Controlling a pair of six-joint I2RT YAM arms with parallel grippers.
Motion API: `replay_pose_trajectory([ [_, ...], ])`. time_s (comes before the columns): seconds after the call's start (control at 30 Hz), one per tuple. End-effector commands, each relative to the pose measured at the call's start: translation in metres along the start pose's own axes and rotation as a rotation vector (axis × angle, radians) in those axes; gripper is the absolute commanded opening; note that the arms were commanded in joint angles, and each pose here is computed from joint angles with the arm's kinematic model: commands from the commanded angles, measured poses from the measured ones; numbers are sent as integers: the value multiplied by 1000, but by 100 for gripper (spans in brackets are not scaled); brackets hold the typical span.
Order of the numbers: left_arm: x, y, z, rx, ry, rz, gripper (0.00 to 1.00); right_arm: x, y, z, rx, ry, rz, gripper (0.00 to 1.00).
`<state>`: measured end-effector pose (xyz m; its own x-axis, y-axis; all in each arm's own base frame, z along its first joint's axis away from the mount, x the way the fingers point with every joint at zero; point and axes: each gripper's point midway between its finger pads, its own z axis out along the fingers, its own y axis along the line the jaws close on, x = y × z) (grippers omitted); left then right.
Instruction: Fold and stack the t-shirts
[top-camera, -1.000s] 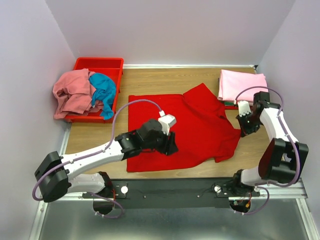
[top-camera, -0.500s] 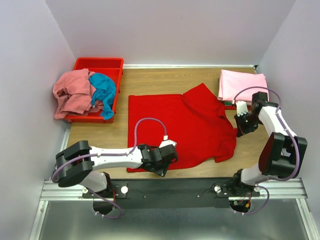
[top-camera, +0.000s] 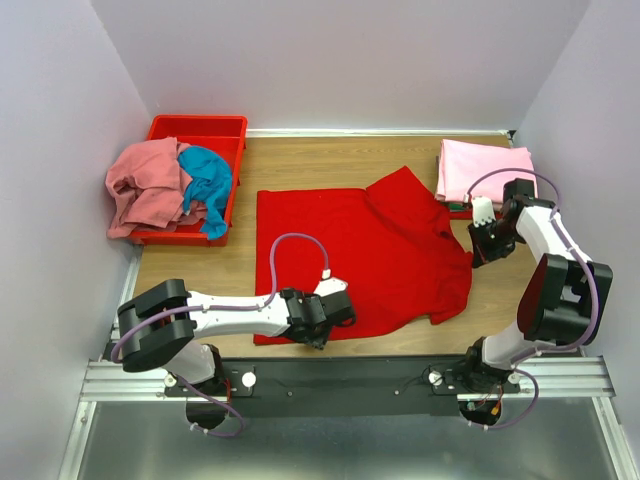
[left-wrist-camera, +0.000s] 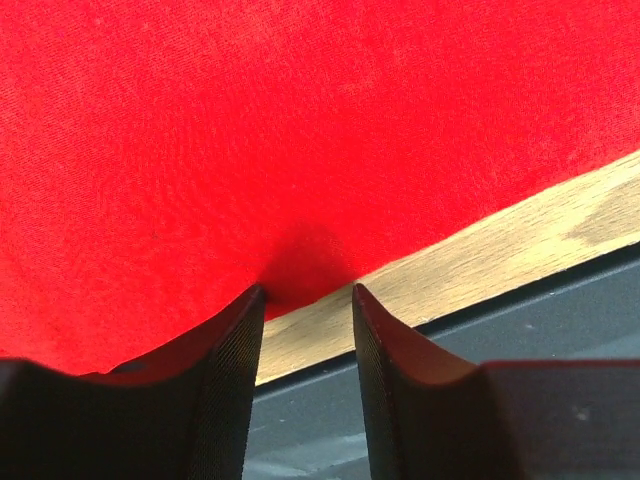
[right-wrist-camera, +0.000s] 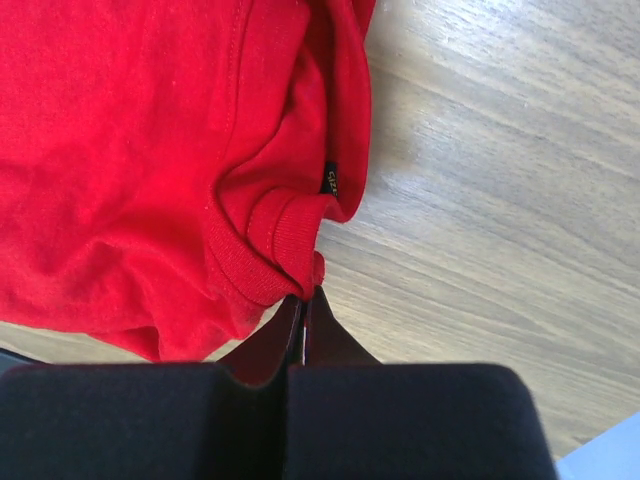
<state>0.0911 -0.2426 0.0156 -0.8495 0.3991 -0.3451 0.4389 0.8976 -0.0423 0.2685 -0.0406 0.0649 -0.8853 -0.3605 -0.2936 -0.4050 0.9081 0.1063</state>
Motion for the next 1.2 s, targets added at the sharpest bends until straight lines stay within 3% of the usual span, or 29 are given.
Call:
replay_pose_trajectory([
  [0.0, 14, 7, 17, -27, 29, -7, 41, -15, -2, -1, -14, -46, -3, 1],
  [0.07, 18, 7, 17, -15, 42, -12, 37, -14, -2, 1, -22, -43, 0, 1],
  [0.17, 26, 9, 14, -5, 68, -24, 5, -15, 1, 3, -37, -46, 3, 1],
  [0.2, 28, 10, 13, -5, 76, -30, 0, -15, 1, 3, -41, -49, 5, 1],
  [0.63, 44, 5, -33, 102, 156, -120, 0, -8, 11, 6, -78, -49, -16, 2],
  [1.17, 41, 9, -77, 165, 121, -178, 0, 7, 10, 2, -49, -10, -62, 4],
])
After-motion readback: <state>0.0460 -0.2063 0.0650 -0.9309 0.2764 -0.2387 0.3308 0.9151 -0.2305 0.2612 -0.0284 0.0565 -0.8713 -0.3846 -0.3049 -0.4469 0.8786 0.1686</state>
